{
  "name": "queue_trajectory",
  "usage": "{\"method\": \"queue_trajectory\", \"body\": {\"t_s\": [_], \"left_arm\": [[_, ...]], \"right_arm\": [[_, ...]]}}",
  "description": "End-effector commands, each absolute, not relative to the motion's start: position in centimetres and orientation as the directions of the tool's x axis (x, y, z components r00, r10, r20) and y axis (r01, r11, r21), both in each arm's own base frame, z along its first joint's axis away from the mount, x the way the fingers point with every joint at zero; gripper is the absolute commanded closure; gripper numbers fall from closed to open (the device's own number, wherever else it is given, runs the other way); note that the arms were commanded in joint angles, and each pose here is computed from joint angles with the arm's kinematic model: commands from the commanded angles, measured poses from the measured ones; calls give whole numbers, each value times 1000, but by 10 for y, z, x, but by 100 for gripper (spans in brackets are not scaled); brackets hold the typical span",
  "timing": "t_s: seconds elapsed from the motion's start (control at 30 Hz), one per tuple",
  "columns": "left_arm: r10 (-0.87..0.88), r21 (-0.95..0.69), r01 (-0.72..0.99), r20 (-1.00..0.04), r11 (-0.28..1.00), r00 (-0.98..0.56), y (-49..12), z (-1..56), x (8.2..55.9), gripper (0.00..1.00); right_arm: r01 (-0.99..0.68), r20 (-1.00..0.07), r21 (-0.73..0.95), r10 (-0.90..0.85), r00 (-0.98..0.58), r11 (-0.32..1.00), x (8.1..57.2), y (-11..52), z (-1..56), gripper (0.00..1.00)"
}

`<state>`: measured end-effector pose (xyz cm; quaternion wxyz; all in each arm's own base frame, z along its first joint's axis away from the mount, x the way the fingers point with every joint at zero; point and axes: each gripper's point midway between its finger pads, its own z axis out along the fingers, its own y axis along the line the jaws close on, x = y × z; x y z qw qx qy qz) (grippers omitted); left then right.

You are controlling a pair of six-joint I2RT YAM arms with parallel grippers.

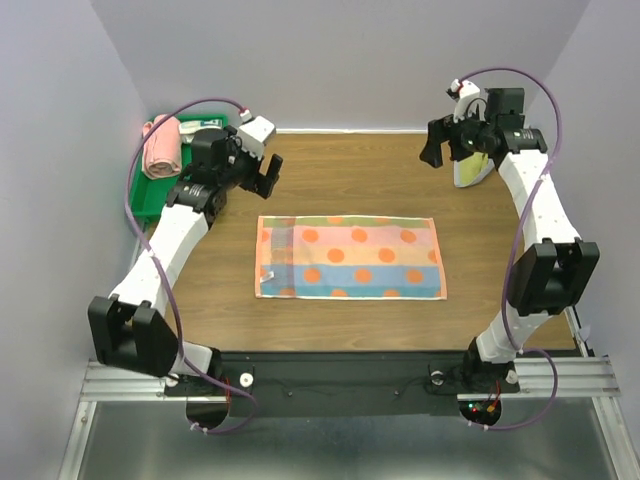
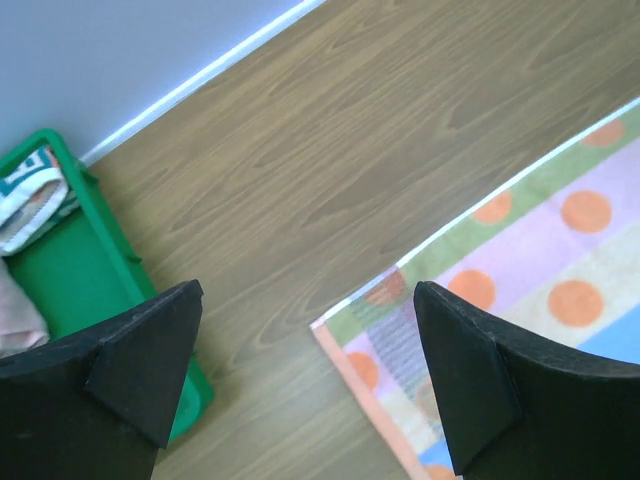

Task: Roll the towels
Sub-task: Flatten the towel

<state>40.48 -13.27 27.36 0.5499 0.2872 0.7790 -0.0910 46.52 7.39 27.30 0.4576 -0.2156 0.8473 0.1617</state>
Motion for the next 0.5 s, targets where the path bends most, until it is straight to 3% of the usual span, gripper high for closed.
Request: {"method": "queue_trajectory", "body": {"t_s": [0.0,0.13,0.2,0.4,0.47], "left_arm": [[345,128,545,-883,829,-317,-138,264,432,1],[416,145,548,-812,824,-410,-122,216,441,11],[464,153,577,-768,803,-442,-119,194,442,29],[539,125,654,-690,746,-484,-121,153,440,35],[551,117,655,-661,747,-509,-117,139,440,45]], "right_arm": [[-508,-844,45,-239,-480,860,487,70,257,0],[-509,-734,-15,-355,-579,861,477,51,187,0],[-525,-681,-31,-402,-611,850,470,44,157,3],[-547,-566,-29,-465,-681,837,464,33,102,18],[-559,-530,-29,-487,-694,829,458,30,87,24]]}}
